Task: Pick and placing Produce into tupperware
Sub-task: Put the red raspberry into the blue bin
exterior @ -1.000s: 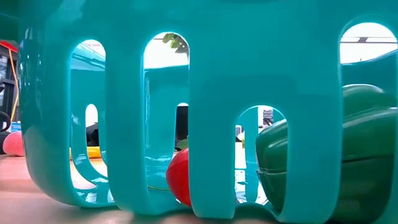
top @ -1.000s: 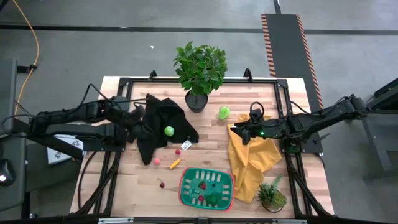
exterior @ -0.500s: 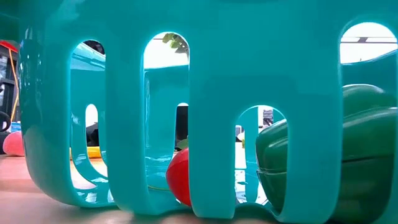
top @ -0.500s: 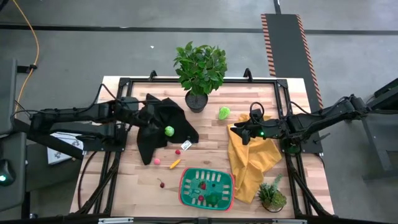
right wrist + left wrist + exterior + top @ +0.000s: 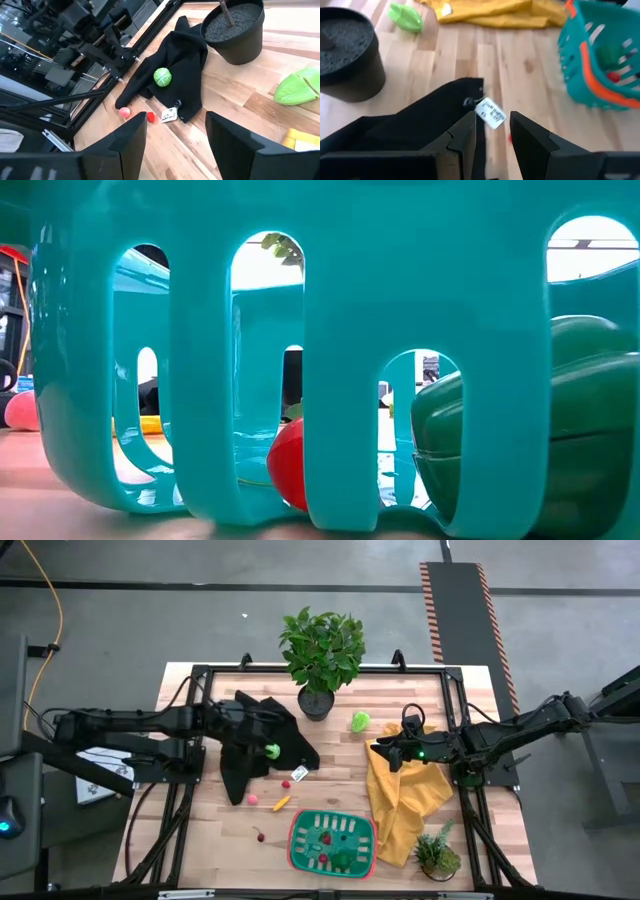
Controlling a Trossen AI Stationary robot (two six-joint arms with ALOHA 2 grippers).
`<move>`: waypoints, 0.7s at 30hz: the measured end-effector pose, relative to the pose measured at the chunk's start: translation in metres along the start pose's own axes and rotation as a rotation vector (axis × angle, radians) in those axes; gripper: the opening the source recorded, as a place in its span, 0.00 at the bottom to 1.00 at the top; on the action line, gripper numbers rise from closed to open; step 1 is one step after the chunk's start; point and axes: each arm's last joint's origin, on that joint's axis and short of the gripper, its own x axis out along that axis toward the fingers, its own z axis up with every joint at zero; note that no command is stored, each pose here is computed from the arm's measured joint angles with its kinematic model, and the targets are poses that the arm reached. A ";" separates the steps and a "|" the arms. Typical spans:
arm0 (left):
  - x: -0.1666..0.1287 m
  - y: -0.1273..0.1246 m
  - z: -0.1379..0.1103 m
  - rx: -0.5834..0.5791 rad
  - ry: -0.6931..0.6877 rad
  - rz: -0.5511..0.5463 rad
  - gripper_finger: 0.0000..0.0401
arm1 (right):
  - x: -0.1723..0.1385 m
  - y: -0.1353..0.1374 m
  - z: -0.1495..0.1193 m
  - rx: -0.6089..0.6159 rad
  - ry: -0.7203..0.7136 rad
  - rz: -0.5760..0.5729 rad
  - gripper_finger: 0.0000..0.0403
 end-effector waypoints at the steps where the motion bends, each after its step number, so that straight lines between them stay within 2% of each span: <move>1: 0.002 0.001 -0.001 0.009 0.011 0.011 0.28 | 0.000 0.000 0.000 0.004 0.000 0.000 0.48; 7: 0.014 0.004 -0.004 0.030 0.076 0.030 0.28 | 0.000 0.000 0.000 0.015 0.000 -0.001 0.48; 12: 0.022 0.004 -0.007 0.070 0.111 -0.024 0.28 | 0.000 -0.002 -0.001 0.004 -0.001 -0.025 0.48; 21: 0.035 0.006 -0.012 0.156 0.175 -0.051 0.28 | 0.000 -0.004 -0.002 -0.003 -0.003 -0.043 0.48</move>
